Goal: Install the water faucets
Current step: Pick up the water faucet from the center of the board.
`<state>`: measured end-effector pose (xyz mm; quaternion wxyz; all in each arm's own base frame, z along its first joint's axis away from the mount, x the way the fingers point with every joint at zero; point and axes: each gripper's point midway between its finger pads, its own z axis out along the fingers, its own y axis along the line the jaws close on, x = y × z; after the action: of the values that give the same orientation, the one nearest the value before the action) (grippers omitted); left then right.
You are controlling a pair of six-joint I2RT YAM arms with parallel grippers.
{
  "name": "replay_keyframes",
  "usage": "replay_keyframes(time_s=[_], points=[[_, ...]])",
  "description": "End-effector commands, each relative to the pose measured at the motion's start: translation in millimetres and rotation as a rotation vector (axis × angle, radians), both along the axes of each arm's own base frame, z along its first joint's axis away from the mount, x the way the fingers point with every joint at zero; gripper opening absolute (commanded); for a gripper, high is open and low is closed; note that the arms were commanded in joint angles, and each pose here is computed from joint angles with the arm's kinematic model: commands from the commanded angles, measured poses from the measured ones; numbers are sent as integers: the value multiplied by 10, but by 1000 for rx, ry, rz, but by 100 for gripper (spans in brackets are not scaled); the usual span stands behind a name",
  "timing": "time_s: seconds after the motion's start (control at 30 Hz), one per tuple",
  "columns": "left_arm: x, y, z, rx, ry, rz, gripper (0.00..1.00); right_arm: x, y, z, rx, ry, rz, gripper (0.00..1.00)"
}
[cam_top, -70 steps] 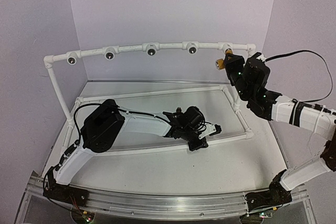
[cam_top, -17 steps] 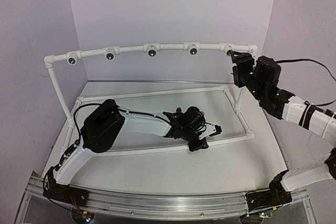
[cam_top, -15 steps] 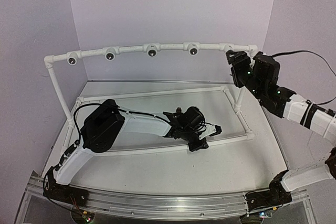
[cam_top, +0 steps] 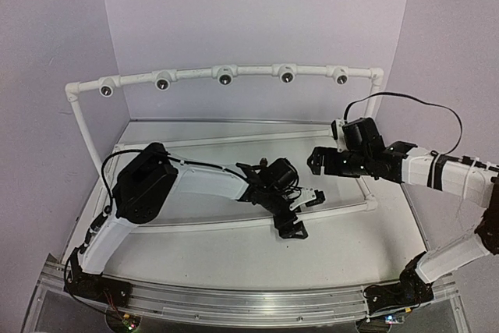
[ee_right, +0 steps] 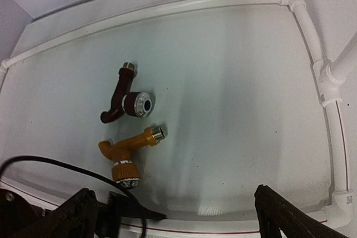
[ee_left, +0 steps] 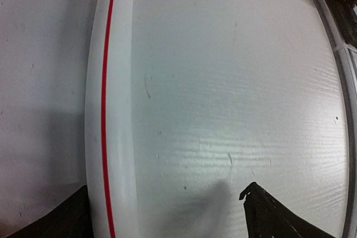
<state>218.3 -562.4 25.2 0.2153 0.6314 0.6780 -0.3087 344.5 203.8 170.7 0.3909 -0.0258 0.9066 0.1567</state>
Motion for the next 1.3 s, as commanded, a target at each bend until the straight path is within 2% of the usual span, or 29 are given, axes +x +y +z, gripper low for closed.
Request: replay_keyframes(time_s=[0.0,0.17,0.33,0.47,0.6,0.73,0.87,0.93,1.07,1.13,1.2,1.23,1.27], points=[[-288,463,538,25,192,62,94,14,54,-206,-64,8,80,98],[-387,916,1105,-59,220,156,94,26,169,-480,-11,65,126,98],[-524,1504,1496,-131,265,264,94,-14,557,-838,-11,147,247,98],[-525,1765,1796,-219,283,346,94,-37,978,-998,-73,142,326,98],[-379,1935,2089,-324,258,486,94,46,1084,-1172,-175,112,316,98],[-198,2070,2300,-390,250,634,94,55,1274,-1297,-261,79,380,92],[-17,2235,2417,-434,270,785,95,23,1398,-1425,-358,68,433,74],[66,2356,2451,-461,284,851,95,-6,1383,-1462,-382,66,440,61],[152,2539,2518,-503,290,919,96,22,1322,-1401,-399,36,416,28],[144,2571,2579,-525,283,916,97,-24,1386,-1256,-335,23,431,16],[142,2596,2653,-548,269,913,97,-135,1519,-1003,-207,14,476,4],[134,2606,2696,-563,258,907,97,-228,1596,-864,-126,17,515,0],[125,2610,2752,-585,245,894,97,-310,1650,-684,-35,16,550,0]])
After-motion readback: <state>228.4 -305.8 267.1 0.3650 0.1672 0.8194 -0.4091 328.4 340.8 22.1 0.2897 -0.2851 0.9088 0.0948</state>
